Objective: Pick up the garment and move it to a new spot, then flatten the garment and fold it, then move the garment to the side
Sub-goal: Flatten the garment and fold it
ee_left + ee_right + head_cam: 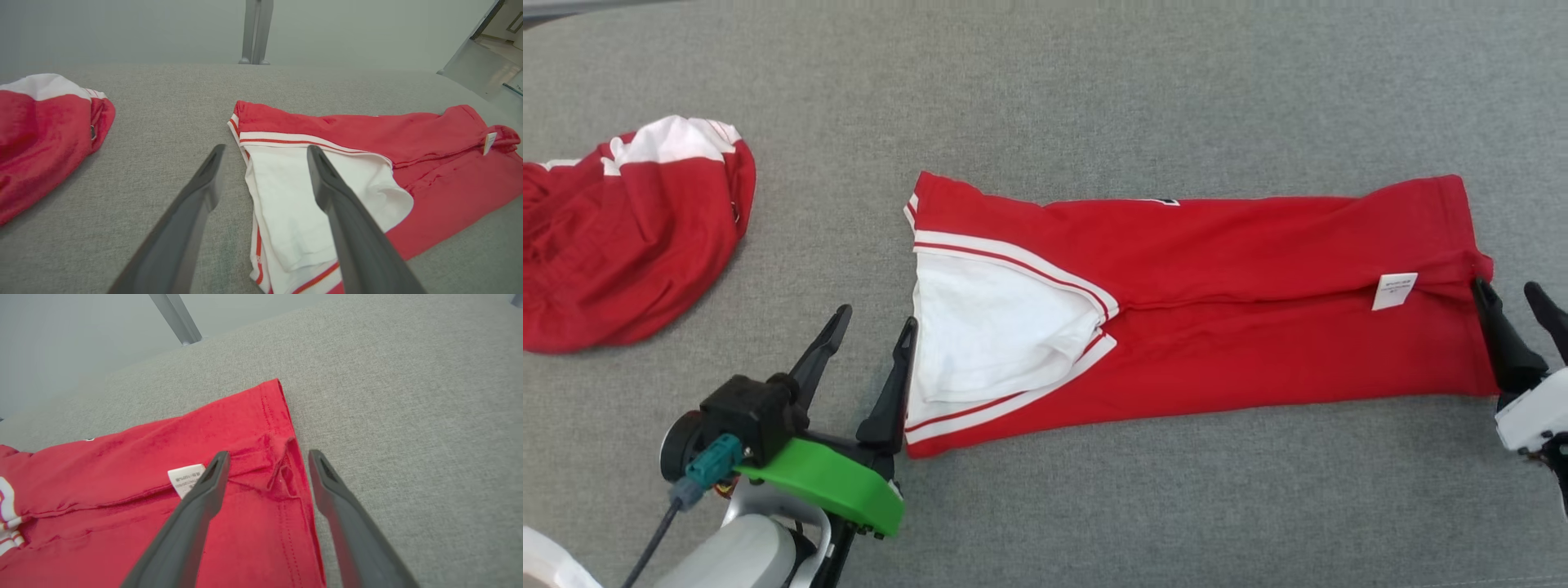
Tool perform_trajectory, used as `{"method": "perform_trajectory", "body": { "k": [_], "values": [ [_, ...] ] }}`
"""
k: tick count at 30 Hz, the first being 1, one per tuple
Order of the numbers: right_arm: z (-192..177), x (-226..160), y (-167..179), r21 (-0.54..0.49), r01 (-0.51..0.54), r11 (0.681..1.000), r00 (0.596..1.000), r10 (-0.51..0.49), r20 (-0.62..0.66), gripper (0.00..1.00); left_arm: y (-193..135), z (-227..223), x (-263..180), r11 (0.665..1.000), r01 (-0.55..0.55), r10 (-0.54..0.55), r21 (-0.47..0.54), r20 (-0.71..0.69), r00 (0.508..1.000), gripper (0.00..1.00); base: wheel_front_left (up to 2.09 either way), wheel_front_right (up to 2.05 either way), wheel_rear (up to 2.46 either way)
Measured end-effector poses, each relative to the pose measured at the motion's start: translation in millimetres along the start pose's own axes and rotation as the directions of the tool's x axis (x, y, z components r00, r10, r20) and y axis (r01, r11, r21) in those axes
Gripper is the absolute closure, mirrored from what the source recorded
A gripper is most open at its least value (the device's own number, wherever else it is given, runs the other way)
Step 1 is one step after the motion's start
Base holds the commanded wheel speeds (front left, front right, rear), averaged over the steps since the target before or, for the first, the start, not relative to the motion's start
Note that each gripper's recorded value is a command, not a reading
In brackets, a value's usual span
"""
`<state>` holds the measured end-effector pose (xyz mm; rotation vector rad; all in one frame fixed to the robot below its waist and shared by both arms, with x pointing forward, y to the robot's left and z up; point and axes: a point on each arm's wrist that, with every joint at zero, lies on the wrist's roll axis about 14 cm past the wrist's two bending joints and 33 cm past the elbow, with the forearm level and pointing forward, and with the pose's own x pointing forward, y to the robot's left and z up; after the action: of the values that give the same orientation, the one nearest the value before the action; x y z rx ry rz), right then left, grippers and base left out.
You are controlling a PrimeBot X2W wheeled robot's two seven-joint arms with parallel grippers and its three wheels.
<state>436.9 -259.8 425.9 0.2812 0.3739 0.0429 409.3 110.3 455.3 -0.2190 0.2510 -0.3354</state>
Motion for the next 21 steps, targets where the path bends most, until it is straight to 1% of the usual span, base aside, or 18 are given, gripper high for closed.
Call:
{"method": "perform_trajectory", "body": {
  "k": [2, 5, 6, 7, 11, 13, 15, 17, 21],
  "values": [
    [-1, -9, 0, -0.004, 0.010, 1.000, 1.000, -0.009, 0.017, 0.00, 0, 3, -4, 0.999, -0.028, 0.028, 0.014, 0.032, 0.999, 0.00, 0.00, 0.00, 0.00],
    [-3, -23, 3, 0.028, 0.021, 0.999, 0.998, -0.023, 0.053, 0.00, -2, 6, -11, 0.997, -0.066, 0.064, 0.034, 0.066, 0.996, 0.00, 0.00, 0.00, 0.00],
    [-5, -28, 4, 0.035, 0.025, 0.999, 0.998, -0.027, 0.062, 0.00, -5, 6, -14, 0.995, -0.068, 0.063, 0.069, 0.079, 0.995, 0.00, 0.00, 0.00, 0.00],
    [-6, -33, 4, 0.045, 0.033, 0.998, 0.997, -0.036, 0.073, 0.00, -7, 10, -17, 0.994, -0.077, 0.068, 0.083, 0.103, 0.992, 0.00, 0.00, 0.00, 0.00],
    [-12, -51, 6, 0.078, 0.048, 0.996, 0.992, -0.057, 0.113, 0.00, -21, 18, -31, 0.992, -0.118, 0.109, 0.043, 0.172, 0.979, 0.00, 0.00, 0.00, 0.00],
    [-13, -60, 5, 0.073, 0.056, 0.996, 0.989, -0.066, 0.130, 0.00, -19, 17, -41, 0.987, -0.152, 0.139, 0.057, 0.188, 0.972, 0.00, 0.00, 0.00, 0.00],
    [-13, -67, 3, 0.074, 0.068, 0.995, 0.986, -0.078, 0.151, 0.00, -17, 26, -47, 0.981, -0.185, 0.168, 0.054, 0.231, 0.958, 0.00, 0.00, 0.00, 0.00],
    [-13, -74, 3, 0.093, 0.074, 0.993, 0.981, -0.089, 0.171, 0.00, -20, 31, -55, 0.979, -0.197, 0.175, 0.059, 0.265, 0.948, 0.00, 0.00, 0.00, 0.00],
    [-12, -86, 2, 0.099, 0.083, 0.992, 0.974, -0.102, 0.203, 0.00, -28, 25, -70, 0.976, -0.198, 0.167, 0.087, 0.277, 0.946, 0.00, 0.00, 0.00, 0.00]
  ]
}}
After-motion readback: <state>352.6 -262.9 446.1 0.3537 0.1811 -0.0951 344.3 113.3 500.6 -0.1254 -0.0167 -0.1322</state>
